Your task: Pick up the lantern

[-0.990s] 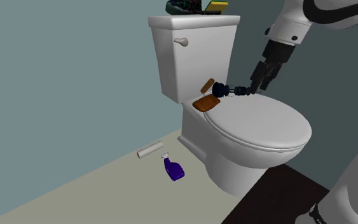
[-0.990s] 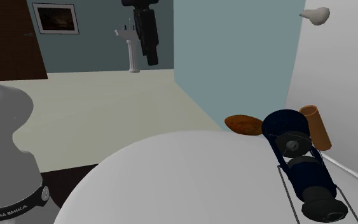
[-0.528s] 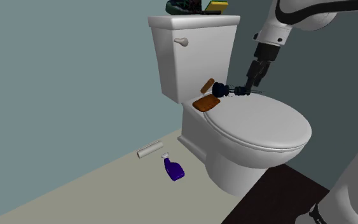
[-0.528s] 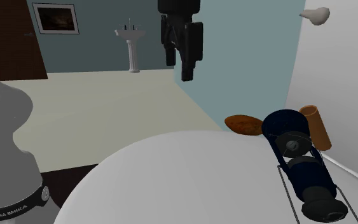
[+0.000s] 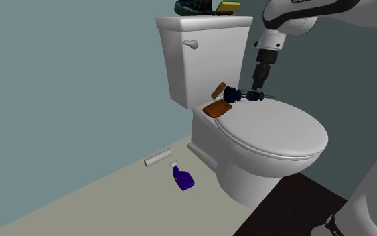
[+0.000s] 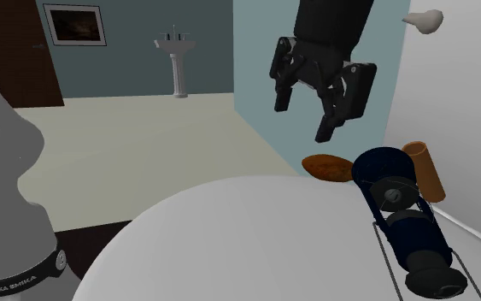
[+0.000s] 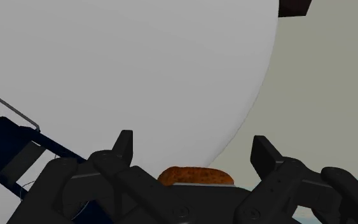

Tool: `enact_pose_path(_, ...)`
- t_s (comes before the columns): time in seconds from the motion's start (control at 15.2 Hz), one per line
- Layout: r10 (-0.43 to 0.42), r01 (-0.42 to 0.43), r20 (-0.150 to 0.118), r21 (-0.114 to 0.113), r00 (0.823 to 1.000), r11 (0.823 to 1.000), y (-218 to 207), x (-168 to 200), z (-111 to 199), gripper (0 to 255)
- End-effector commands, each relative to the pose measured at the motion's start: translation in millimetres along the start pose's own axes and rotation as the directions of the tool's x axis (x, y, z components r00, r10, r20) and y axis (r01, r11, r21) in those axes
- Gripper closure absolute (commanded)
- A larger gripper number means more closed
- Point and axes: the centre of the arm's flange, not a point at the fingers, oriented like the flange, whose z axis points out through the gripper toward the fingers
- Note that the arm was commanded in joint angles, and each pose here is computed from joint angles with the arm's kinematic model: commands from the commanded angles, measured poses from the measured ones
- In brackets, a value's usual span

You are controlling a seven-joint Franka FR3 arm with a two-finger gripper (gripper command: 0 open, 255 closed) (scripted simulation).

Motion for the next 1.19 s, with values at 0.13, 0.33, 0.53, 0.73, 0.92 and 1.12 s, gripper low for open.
enact_pose_path(0.13,-0.058,0.057,0.046,0.03,0.997,0.998,45,38,9,0)
enact_pose_path(0.33,-0.099,0.095,0.078,0.055,0.992,0.994,80,66,18,0)
enact_pose_path(0.53,-0.132,0.124,0.103,0.075,0.986,0.989,106,90,26,0)
enact_pose_path(0.73,-0.132,0.124,0.103,0.075,0.986,0.989,110,89,41,0)
enact_pose_path(0.92,-0.132,0.124,0.103,0.075,0.986,0.989,114,89,56,0)
enact_pose_path(1.12,-0.132,0.124,0.103,0.075,0.986,0.989,116,89,65,0)
